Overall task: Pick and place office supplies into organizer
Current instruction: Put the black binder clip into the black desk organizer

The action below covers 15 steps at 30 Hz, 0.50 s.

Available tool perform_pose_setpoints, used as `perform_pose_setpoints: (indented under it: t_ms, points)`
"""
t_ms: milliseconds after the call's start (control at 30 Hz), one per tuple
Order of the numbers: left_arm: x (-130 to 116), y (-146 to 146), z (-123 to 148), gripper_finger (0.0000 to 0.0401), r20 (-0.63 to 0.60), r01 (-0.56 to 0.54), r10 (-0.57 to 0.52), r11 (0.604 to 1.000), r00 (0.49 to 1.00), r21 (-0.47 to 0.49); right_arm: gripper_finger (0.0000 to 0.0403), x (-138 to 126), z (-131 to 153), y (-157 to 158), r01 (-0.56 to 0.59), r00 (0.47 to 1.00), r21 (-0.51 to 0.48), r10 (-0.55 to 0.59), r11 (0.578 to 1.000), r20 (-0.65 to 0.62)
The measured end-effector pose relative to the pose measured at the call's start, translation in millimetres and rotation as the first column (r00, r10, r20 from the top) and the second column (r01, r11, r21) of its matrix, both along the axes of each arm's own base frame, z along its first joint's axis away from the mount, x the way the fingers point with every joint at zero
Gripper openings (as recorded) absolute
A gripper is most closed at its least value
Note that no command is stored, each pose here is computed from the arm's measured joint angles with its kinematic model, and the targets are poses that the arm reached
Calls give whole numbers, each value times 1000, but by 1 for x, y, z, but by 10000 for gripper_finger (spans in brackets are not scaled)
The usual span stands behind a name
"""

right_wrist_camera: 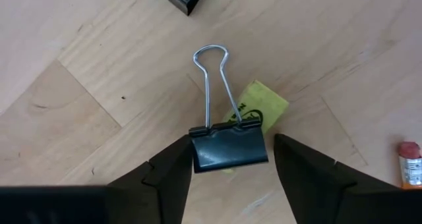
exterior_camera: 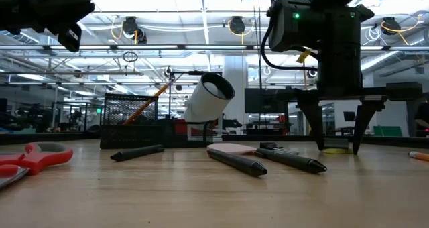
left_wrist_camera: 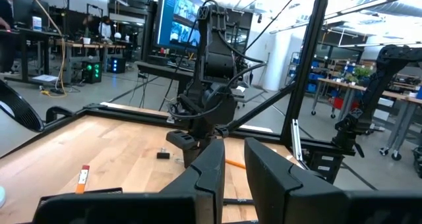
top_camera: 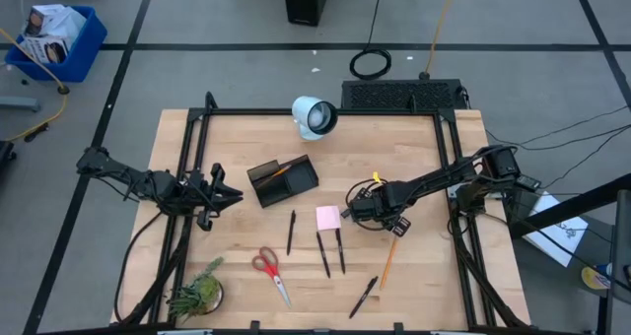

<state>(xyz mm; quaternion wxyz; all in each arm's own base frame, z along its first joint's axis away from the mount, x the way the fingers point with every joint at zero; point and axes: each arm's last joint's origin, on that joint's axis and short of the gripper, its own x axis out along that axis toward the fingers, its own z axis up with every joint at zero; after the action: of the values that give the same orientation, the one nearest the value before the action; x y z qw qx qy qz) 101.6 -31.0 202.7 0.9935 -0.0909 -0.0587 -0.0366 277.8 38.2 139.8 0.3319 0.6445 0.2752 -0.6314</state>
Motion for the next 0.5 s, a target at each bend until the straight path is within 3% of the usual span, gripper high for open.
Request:
perform_pose_setpoints:
  t_ms: [500]
  points:
    - [0,0,0,63,0,0,0,1000,1000,0,195,0,0,0,-6,1000,-2,6,1000,-3]
